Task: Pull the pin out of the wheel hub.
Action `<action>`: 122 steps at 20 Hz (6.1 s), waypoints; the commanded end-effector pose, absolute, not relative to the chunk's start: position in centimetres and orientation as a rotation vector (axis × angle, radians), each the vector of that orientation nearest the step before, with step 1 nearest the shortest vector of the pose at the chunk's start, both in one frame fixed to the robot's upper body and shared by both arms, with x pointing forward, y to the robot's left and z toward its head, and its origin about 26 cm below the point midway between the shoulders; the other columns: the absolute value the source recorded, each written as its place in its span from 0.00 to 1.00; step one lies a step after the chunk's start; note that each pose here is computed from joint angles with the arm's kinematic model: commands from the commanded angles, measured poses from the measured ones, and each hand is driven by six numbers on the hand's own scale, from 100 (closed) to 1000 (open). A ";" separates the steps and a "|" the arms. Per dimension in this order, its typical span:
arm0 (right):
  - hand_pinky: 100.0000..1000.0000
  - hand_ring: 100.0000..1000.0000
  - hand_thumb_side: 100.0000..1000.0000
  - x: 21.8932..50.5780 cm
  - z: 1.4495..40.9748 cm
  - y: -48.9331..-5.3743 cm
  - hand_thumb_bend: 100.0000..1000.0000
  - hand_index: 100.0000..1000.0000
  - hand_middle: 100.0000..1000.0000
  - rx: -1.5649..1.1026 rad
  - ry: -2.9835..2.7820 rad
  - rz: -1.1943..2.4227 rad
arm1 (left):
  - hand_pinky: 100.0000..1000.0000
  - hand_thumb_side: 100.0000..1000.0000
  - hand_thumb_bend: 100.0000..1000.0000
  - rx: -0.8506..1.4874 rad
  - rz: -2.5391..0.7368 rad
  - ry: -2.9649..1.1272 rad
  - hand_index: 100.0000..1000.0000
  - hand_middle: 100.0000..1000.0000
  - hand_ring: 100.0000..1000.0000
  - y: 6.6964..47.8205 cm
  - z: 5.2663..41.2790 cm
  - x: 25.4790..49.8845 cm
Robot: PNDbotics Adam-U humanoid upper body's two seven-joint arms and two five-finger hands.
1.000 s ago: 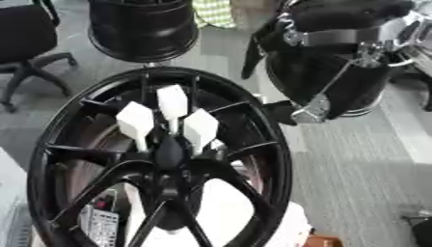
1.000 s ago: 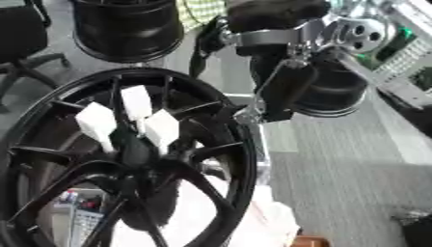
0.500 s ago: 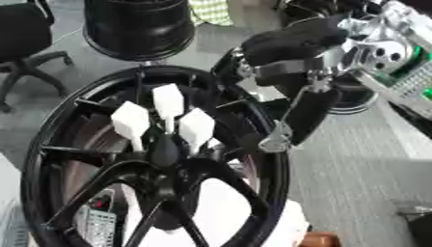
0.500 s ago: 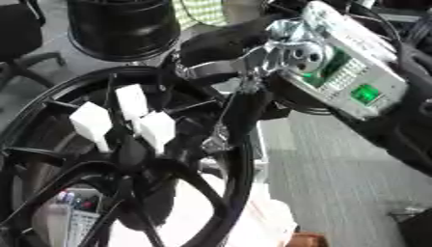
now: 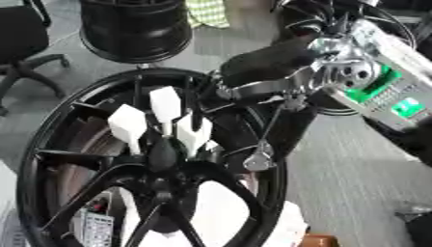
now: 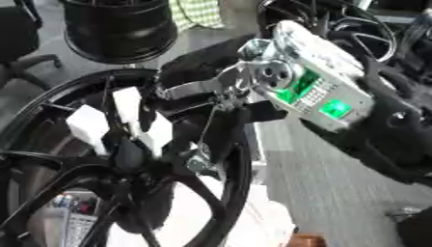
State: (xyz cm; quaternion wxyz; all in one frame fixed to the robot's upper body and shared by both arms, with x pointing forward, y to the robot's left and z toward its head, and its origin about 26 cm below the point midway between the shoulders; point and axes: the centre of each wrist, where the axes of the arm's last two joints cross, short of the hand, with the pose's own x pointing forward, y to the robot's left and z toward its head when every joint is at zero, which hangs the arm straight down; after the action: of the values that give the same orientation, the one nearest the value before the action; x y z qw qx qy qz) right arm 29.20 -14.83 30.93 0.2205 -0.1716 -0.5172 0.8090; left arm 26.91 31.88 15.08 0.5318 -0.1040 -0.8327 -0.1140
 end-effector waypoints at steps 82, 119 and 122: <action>0.83 0.73 0.00 30.0 37.3 -20.8 0.00 0.45 0.31 -0.550 -1.831 1.649 | 0.86 0.83 0.03 -0.231 -0.280 -1.956 0.83 0.81 0.76 31.4 15.4 26.9; 0.90 0.93 0.08 21.7 16.8 -46.4 0.23 0.82 0.80 -1.233 -1.039 0.510 | 0.86 0.77 0.00 -0.164 -0.208 -2.019 0.83 0.81 0.76 32.7 15.3 26.3; 0.90 0.92 0.08 21.7 16.9 -46.4 0.22 0.82 0.79 -1.235 -1.053 0.499 | 0.86 0.77 0.00 -0.164 -0.208 -2.017 0.83 0.81 0.75 32.7 15.3 26.3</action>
State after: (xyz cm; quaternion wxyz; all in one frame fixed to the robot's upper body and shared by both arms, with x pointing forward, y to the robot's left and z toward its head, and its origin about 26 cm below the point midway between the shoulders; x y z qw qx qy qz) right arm 21.62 -46.24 15.77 0.6740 -0.5345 -0.4598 0.2205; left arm 26.48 32.52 14.51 0.5332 -0.0760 -0.8390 -0.0777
